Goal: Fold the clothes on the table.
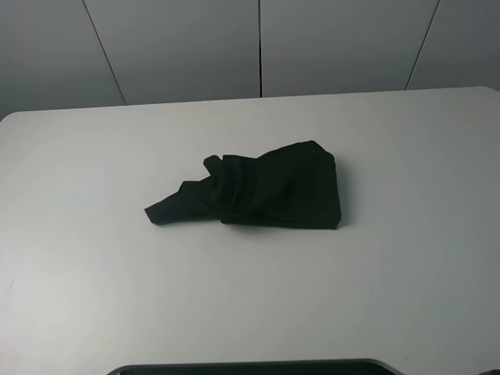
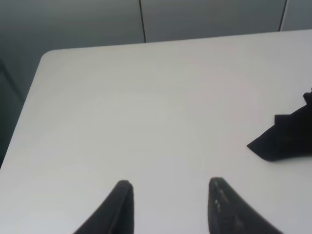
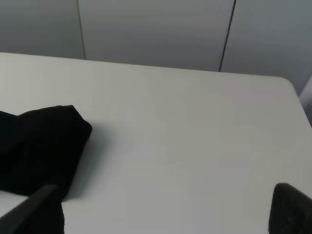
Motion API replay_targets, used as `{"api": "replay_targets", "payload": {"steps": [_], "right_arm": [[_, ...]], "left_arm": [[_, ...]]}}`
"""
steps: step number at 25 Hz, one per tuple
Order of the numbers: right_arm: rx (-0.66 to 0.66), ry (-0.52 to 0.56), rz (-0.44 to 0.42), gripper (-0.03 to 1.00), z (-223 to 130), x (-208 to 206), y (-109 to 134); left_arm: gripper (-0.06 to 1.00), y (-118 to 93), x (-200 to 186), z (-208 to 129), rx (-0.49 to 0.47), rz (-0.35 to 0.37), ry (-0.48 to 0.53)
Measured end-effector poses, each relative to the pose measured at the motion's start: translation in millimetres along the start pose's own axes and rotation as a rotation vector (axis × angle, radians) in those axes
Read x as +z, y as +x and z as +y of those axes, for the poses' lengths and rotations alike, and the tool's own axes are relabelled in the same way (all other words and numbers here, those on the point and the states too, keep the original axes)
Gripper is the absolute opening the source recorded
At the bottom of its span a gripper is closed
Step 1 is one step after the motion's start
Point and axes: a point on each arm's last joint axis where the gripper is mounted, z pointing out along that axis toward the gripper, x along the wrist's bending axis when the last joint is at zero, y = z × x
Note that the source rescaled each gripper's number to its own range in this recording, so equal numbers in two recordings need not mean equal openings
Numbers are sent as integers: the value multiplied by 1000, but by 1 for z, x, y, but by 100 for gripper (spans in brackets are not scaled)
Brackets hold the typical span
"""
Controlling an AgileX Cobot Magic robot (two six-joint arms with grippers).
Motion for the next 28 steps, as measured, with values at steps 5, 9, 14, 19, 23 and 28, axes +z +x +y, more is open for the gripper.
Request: {"api": "replay_targets", "payload": {"steps": [5, 9, 14, 19, 23, 28], "right_arm": [[0, 39, 11, 97, -10, 17, -1], [12, 83, 15, 100, -21, 33, -2], [3, 86, -10, 100, -23, 37, -5], [-6, 93, -68, 100, -24, 37, -10], [-7, 95, -74, 100, -24, 36, -12], [23, 92, -96, 100, -24, 36, -16]], "left_arm": [[75, -5, 20, -13, -2, -29, 74], [87, -6, 33, -19, -5, -31, 80], [87, -5, 34, -13, -7, -24, 9], [87, -6, 40, -15, -39, -32, 8], [87, -6, 43, -18, -50, -34, 28], [87, -6, 43, -18, -50, -34, 28]]}}
